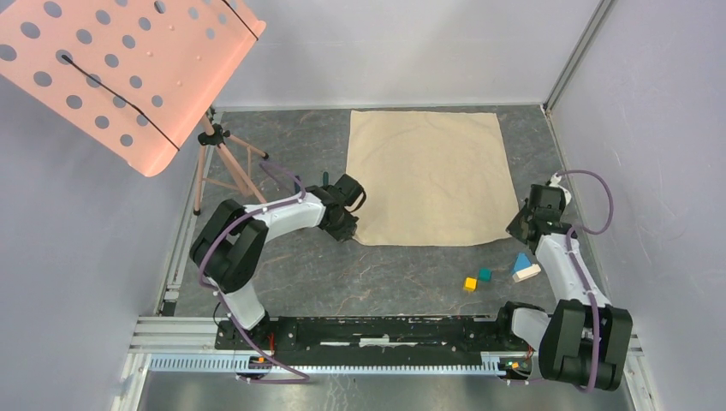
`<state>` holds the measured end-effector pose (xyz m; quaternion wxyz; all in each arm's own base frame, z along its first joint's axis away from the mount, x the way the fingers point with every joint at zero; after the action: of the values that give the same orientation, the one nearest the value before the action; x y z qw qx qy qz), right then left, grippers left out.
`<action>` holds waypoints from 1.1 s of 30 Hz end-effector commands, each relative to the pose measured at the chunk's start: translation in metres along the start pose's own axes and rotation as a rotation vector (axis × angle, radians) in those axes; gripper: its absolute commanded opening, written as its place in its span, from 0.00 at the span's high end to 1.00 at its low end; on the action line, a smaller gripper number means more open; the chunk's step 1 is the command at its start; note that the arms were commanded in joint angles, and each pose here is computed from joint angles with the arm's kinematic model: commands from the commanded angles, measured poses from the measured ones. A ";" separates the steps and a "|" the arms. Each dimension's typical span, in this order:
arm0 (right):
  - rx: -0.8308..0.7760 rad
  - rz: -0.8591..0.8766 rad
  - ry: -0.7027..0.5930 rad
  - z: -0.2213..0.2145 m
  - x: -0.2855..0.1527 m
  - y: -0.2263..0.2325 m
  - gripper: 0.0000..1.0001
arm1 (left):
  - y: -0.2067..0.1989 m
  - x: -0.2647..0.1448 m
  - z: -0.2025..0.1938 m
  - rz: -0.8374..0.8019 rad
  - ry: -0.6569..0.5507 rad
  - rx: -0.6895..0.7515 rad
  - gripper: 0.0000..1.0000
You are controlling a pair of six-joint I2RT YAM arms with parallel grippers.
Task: Fold the napkin into a case and place the utensils inside
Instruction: Pick up the flattened napkin from the center of the board, then fold and flatten the napkin at the center of the board.
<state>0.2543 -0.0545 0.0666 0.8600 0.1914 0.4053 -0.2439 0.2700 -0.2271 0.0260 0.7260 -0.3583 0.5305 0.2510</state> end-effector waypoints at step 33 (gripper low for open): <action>-0.186 0.551 -0.825 0.298 -0.094 0.161 0.99 | -0.306 -0.288 0.178 -1.026 -0.817 0.534 0.98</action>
<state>0.4301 -0.0533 0.3285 0.9913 0.1180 0.0244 -0.0535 0.4533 -0.2896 0.4367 0.9475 -0.2590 0.0188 -0.1864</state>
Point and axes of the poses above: each gripper's point midway between its finger pads, its own x axis out along the fingers, its own y axis along the line the jaws close on, z = x × y, the point moved 1 cm from there along -x, back along the fingers, and after that the axes turned 2 degrees about -x, right-handed, at the moved point
